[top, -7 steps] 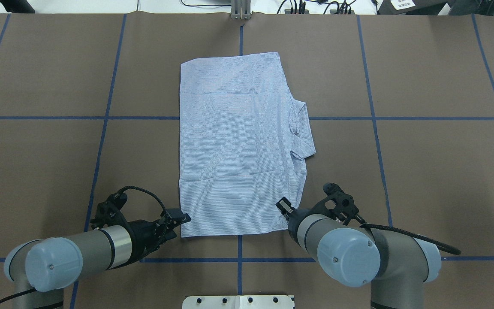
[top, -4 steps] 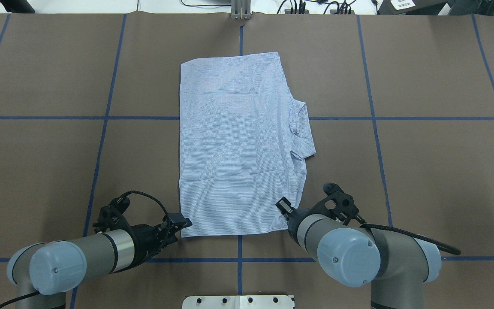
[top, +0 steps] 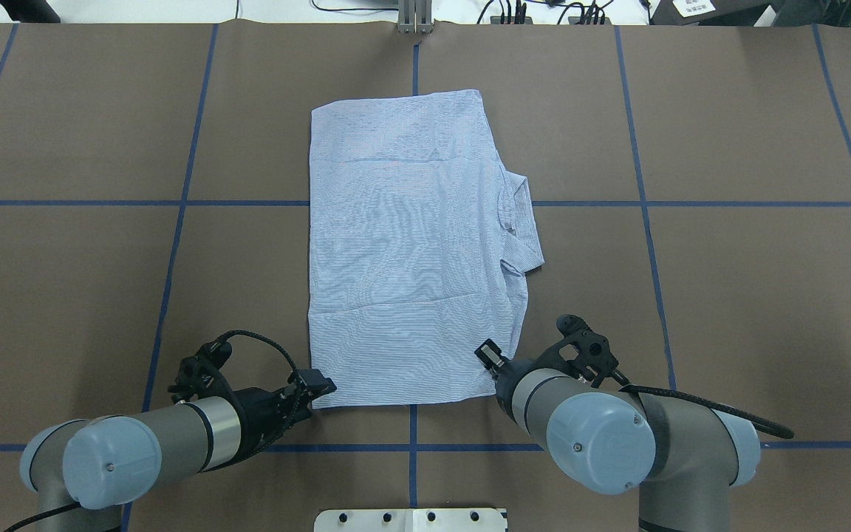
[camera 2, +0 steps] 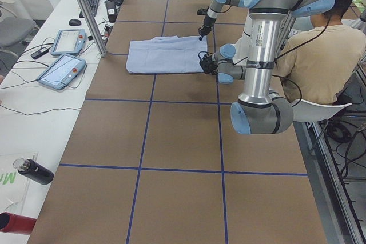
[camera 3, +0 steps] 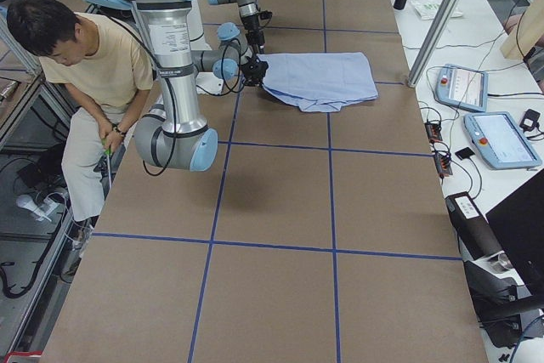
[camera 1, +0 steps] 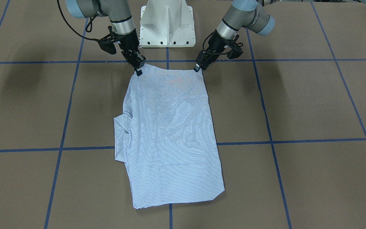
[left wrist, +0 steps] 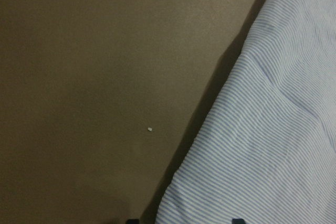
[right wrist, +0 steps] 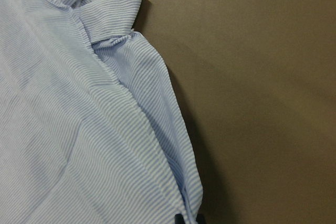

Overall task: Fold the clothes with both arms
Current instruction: 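Grasp the near corners of the shirt with both grippers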

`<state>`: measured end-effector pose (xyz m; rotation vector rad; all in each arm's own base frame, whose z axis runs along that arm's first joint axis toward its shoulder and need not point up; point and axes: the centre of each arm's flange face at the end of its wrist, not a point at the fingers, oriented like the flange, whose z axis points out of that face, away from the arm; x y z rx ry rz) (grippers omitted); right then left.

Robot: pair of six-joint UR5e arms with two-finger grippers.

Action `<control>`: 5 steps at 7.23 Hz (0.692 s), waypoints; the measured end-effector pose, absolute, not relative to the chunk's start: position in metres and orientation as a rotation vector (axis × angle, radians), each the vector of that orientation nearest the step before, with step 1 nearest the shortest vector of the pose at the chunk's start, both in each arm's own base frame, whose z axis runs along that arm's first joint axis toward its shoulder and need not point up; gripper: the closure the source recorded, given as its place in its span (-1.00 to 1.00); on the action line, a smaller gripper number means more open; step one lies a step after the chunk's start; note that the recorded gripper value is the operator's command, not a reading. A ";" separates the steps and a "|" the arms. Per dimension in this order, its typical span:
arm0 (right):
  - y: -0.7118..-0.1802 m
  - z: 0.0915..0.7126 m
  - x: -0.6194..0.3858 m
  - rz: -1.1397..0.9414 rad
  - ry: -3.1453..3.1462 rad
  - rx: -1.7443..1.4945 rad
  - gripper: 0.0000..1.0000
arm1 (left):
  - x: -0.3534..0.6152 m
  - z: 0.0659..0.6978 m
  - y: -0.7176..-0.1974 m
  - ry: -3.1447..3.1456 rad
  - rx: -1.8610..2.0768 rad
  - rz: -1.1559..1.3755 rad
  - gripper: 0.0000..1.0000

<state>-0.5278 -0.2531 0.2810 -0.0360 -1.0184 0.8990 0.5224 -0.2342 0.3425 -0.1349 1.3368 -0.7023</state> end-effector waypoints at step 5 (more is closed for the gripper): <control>-0.253 0.282 -0.528 0.899 -1.016 -0.035 1.00 | 0.530 0.347 -0.227 1.317 -0.142 -0.692 0.99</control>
